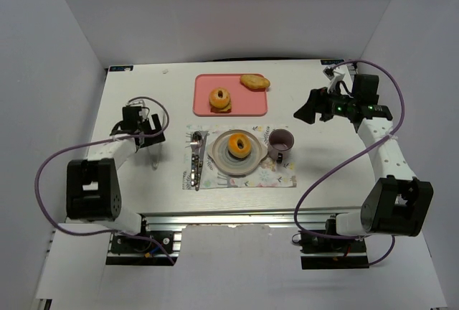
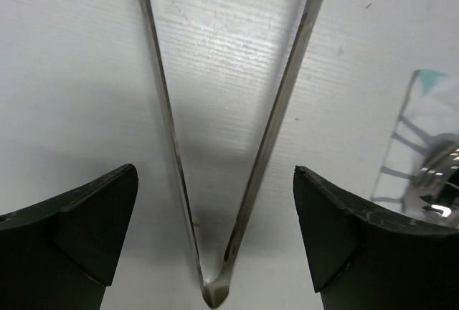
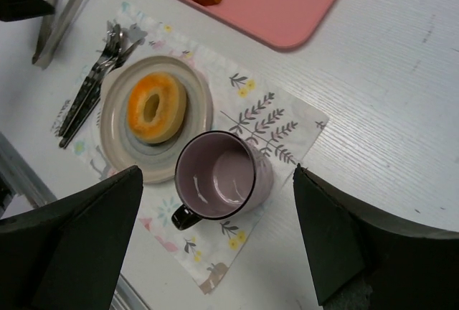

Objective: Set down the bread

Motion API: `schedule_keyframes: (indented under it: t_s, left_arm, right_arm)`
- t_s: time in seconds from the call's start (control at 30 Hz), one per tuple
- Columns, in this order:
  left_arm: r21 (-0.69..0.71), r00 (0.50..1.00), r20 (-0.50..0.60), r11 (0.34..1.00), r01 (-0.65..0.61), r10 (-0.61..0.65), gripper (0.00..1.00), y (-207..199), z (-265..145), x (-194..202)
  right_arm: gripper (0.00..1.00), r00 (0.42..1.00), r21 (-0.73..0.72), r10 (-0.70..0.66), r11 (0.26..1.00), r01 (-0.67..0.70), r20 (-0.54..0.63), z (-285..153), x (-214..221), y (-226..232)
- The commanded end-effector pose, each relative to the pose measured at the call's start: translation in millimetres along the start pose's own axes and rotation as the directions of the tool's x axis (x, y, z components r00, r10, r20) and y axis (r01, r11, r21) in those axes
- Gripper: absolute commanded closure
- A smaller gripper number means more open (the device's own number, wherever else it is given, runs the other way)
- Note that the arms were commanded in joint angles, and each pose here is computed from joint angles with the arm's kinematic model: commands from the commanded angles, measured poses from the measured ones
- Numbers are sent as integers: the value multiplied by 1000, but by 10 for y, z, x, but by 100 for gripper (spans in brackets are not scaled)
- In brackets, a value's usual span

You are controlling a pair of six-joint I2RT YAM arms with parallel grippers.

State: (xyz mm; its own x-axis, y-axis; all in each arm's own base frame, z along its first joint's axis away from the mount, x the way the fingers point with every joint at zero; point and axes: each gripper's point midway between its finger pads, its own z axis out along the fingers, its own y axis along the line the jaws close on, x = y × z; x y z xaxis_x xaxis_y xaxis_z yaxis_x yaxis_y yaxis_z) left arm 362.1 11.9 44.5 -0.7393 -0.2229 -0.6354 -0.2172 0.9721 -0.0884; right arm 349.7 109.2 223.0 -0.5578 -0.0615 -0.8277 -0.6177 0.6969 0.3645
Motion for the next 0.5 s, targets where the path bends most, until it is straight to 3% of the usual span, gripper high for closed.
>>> schedule_keyframes:
  t_s: [0.0, 0.23, 0.4, 0.47]
  left_arm:
    - [6, 988, 145, 999, 53, -54, 2, -7, -377, -360]
    - [72, 904, 383, 982, 176, -190, 2, -22, -1107, -812]
    - [119, 819, 485, 951, 286, -307, 2, 30, -1594, -982]
    - [143, 823, 473, 949, 282, -316, 2, -12, -1678, -965]
  right_arm:
    - [11, 1000, 112, 2, 994, -3, 11, -49, -170, -155]
    - [11, 997, 307, 30, 951, -49, 65, -180, -437, -429]
    - [11, 997, 251, 66, 965, -76, 47, -118, -582, -385]
    - [10, 994, 233, 91, 967, -102, 57, -93, -608, -363]
